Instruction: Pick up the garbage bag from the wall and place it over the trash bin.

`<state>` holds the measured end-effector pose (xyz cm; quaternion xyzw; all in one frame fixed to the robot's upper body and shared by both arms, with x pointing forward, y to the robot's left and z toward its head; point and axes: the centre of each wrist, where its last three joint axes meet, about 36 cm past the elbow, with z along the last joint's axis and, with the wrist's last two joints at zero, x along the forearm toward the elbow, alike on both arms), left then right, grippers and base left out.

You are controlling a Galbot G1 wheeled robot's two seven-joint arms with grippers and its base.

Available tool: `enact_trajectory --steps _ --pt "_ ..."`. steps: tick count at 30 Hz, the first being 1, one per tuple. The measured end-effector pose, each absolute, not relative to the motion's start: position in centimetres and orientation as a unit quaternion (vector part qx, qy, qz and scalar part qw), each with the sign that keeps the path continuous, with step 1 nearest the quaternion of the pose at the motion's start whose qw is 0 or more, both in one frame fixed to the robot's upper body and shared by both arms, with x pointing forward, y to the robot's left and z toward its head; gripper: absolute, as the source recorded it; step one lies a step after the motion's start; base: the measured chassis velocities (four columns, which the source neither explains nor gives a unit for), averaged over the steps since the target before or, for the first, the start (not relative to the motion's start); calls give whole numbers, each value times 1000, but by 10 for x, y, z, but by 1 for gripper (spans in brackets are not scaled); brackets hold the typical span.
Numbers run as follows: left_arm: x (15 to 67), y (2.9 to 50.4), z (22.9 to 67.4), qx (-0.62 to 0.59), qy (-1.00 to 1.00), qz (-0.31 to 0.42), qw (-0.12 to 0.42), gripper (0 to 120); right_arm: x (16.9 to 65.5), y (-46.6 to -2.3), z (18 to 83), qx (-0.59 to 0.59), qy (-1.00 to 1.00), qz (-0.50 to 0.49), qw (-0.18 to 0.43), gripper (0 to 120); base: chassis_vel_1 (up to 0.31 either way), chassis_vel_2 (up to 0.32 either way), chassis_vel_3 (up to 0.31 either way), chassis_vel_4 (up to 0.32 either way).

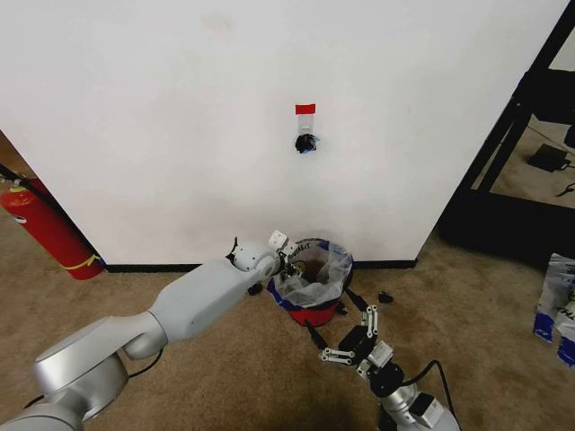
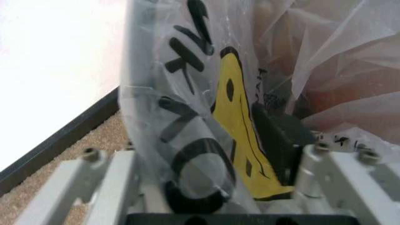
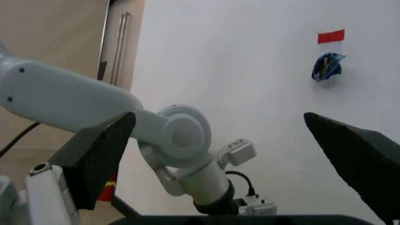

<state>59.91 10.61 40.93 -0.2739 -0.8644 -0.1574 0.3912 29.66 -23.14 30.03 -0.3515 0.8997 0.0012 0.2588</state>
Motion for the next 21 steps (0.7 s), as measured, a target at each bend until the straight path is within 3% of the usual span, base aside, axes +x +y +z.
enact_trajectory --steps 12,16,21 --pt "567 139 414 -193 -890 -115 397 4 293 -222 294 -292 923 29 248 100 0 0 0 0" --pt "553 164 416 -170 -896 -92 399 1 293 -219 295 -255 937 58 231 100 0 0 0 0" --pt "531 207 447 -142 -914 -50 377 0 293 -208 314 -204 946 192 163 100 0 0 0 0"
